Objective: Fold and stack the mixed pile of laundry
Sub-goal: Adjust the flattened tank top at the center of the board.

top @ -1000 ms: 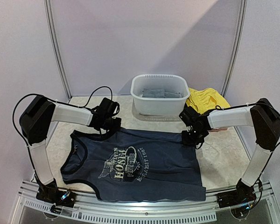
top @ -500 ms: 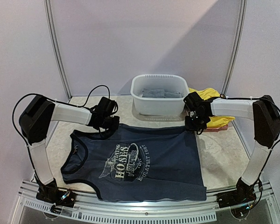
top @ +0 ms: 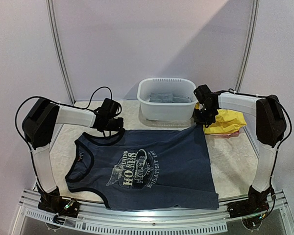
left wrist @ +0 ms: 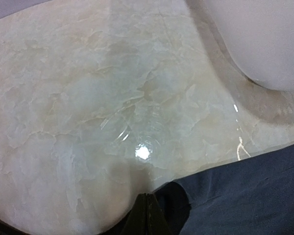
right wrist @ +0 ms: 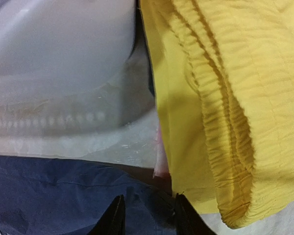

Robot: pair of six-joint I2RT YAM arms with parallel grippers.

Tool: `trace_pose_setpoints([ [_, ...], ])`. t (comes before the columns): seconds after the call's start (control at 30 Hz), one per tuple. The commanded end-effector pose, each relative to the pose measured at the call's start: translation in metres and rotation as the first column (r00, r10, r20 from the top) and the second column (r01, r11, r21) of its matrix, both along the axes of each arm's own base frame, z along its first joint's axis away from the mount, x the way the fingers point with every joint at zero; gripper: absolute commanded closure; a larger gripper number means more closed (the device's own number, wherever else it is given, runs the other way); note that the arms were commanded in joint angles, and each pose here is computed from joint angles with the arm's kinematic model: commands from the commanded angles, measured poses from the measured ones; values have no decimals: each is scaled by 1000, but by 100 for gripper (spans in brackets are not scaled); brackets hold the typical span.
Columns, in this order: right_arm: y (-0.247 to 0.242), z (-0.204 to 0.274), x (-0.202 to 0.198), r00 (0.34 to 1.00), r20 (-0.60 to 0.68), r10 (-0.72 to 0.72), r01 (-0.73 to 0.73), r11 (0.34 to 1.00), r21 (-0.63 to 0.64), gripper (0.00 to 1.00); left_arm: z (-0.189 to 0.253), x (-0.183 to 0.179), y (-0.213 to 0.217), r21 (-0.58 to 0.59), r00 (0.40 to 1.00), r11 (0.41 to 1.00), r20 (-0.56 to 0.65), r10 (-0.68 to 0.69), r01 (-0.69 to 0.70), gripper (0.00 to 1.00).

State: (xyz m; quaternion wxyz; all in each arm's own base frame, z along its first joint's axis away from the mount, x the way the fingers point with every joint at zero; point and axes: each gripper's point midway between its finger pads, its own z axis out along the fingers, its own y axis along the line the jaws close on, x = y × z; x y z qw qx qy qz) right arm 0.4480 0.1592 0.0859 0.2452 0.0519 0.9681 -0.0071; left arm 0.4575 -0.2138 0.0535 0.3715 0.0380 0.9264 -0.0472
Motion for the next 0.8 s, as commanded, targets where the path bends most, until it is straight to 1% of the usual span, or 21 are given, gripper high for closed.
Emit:
trace_pose_setpoints([
  [0.0, 10, 4, 1, 999, -17, 29, -28, 998, 48, 58, 5, 5, 8, 6, 999, 999, 5, 44, -44, 100],
  [0.03, 11, 10, 1, 1000, -7, 31, -30, 998, 57, 54, 8, 4, 8, 9, 999, 999, 12, 41, -42, 99],
  [0.07, 11, 14, 0, 999, 0, 32, -32, 998, 61, 51, 12, 3, 6, 11, 999, 999, 19, 34, -34, 95],
  [0.13, 11, 22, -3, 999, 6, 36, -36, 997, 69, 49, 20, 0, 1, 17, 999, 1000, 35, 15, -15, 87],
  [0.17, 10, 24, -6, 999, 5, 38, -38, 997, 71, 48, 24, -3, -3, 20, 999, 1000, 43, 3, -4, 84],
  [0.23, 12, 28, -12, 999, 8, 44, -44, 996, 78, 47, 31, -8, -10, 16, 998, 1000, 52, -23, 22, 83],
  [0.33, 24, 39, -24, 997, 26, 79, -81, 992, 98, 47, 30, -13, -24, -17, 996, 997, 37, -79, 80, 82],
  [0.37, 30, 43, -28, 995, 35, 96, -99, 989, 108, 47, 27, -14, -27, -20, 996, 996, 24, -89, 89, 77],
  [0.4, 39, 45, -32, 992, 42, 120, -125, 983, 131, 46, 22, -14, -27, -7, 996, 997, 12, -83, 83, 65],
  [0.43, 46, 43, -38, 989, 41, 145, -150, 977, 152, 47, 17, -13, -24, 4, 997, 998, 12, -70, 70, 54],
  [0.47, 52, 47, -43, 985, 54, 166, -173, 969, 178, 47, 13, -13, -23, 8, 998, 998, 9, -66, 66, 48],
  [0.5, 57, 46, -48, 981, 59, 185, -193, 960, 201, 46, 8, -12, -22, 15, 998, 998, 1, -67, 67, 46],
  [0.57, 59, 51, -58, 978, 85, 191, -206, 950, 234, 46, -1, -10, -23, 27, 997, 997, -22, -74, 74, 46],
  [0.6, 61, 45, -67, 976, 72, 206, -217, 941, 258, 46, -5, -8, -23, 33, 997, 996, -31, -77, 78, 47],
  [0.63, 63, 50, -69, 973, 89, 211, -228, 933, 279, 46, -9, -6, -24, 35, 996, 996, -37, -84, 85, 48],
  [0.77, 59, 48, -88, 971, 93, 220, -238, 921, 307, 46, -25, -1, -27, 23, 993, 995, -74, -95, 97, 60],
])
